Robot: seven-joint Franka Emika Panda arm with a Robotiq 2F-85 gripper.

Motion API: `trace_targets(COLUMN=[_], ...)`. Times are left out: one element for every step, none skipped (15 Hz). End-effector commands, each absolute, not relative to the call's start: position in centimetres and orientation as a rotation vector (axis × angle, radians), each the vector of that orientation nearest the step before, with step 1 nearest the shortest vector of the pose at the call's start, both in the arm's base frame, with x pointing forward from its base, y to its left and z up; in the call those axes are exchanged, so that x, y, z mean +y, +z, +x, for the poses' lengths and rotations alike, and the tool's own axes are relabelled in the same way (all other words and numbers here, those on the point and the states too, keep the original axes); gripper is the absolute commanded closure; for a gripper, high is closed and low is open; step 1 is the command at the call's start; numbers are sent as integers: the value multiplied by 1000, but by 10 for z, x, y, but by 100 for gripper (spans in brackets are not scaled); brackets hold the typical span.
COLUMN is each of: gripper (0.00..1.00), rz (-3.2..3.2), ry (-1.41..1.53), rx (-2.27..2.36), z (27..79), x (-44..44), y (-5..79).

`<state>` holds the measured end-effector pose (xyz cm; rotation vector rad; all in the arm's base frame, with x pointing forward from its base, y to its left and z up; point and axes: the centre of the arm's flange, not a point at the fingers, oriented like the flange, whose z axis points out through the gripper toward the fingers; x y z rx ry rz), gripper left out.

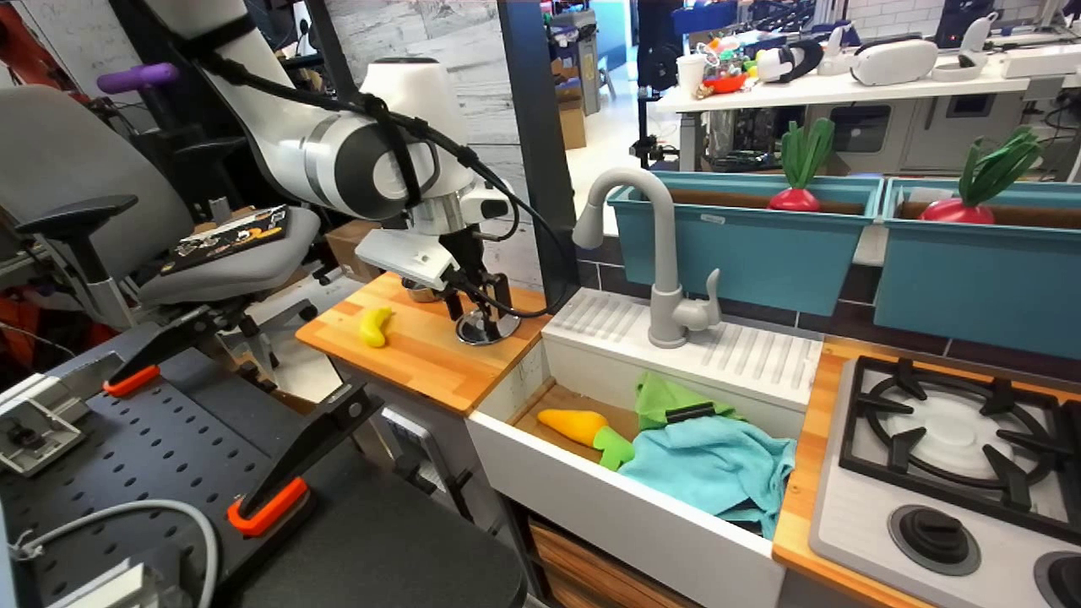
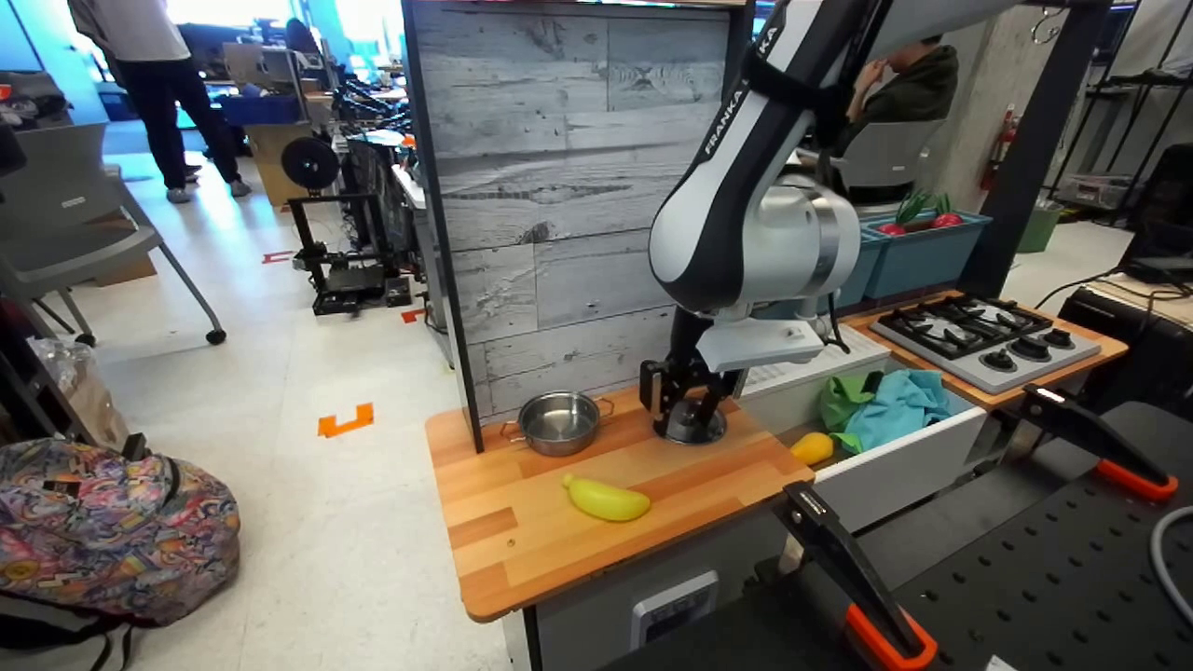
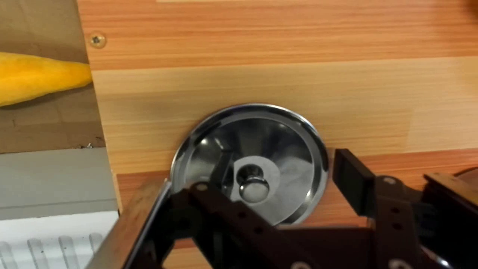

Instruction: Put the lid on the table

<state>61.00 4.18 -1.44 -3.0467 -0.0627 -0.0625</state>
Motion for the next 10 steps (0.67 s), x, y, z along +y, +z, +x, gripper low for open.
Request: trace_targets(gripper=[1,0,0,0,0,0,0,0,0,0], rz=[-3017,-3014,-3015,-3017,-3014,-3010,-3007,-2998,-2992,-2981], ry=[-90,-99,-113,-137,-158,-179,-199,-219,-230,-244], rx=[-106,-116,-124,-127,-137,-152,-175,-190,-213,-242], z=[600,596,590,582,575,567,556,547,539,532], x=[49,53,57,61,64,69,75,80,86,91], y=[-3,2,10,21,30,41,53,63,72,79])
